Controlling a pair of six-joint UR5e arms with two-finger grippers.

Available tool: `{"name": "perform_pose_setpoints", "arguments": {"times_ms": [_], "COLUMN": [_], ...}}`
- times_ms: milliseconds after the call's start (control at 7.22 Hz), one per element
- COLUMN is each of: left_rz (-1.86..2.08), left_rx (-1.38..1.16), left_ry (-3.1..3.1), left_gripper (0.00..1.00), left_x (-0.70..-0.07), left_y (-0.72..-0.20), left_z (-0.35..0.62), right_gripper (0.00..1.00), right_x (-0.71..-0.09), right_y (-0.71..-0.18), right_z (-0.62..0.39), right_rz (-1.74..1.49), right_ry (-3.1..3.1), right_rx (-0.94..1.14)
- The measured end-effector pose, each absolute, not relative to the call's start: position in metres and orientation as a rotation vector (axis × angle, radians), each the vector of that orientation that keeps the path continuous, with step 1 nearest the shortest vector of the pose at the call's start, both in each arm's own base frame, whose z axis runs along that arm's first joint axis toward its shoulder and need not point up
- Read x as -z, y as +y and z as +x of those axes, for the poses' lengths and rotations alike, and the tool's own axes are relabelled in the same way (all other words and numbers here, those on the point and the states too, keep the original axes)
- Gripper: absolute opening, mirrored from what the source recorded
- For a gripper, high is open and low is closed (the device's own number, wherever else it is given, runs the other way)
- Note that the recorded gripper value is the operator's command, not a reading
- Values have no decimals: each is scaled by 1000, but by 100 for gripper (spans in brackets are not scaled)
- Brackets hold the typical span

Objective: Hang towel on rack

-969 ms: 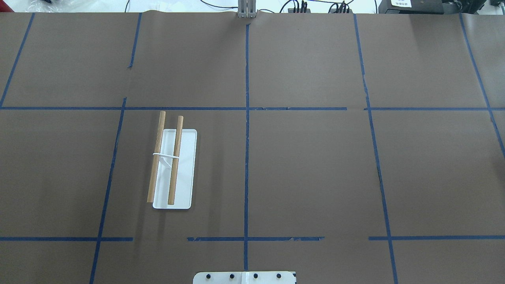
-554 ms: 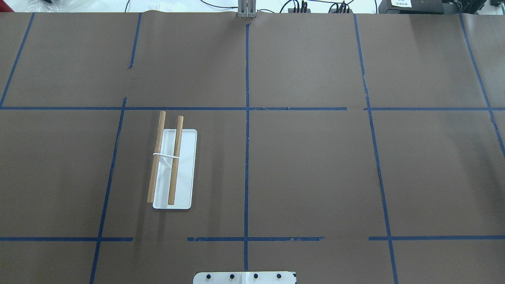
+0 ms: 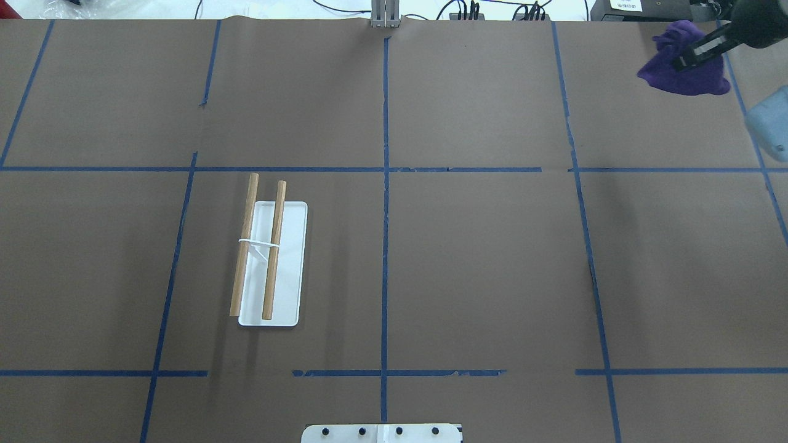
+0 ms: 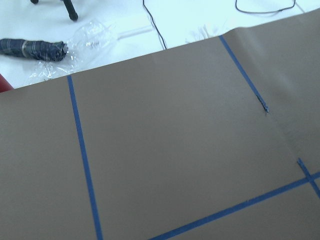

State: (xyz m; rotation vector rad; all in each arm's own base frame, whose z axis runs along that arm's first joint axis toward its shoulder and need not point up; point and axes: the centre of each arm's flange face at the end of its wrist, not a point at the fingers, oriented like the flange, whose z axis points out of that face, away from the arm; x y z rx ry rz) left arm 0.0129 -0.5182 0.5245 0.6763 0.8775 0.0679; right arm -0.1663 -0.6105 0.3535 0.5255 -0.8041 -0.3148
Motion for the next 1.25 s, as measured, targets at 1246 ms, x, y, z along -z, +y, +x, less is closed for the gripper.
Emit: {"name": "perform_pose_setpoints", "arguments": {"times_ms": [1246], "left_rz": [748], "left_rx": [274], "left_ry": [1539], "left_gripper": [96], "left_x": [-300], "left_y": [-528], "left_z": [264], "right_gripper": [0], "right_x": [-150], "right_y": [-413], "right_z": [-452], "right_rz": [945], "right_ry": [-1063], "right_rx": [292]}}
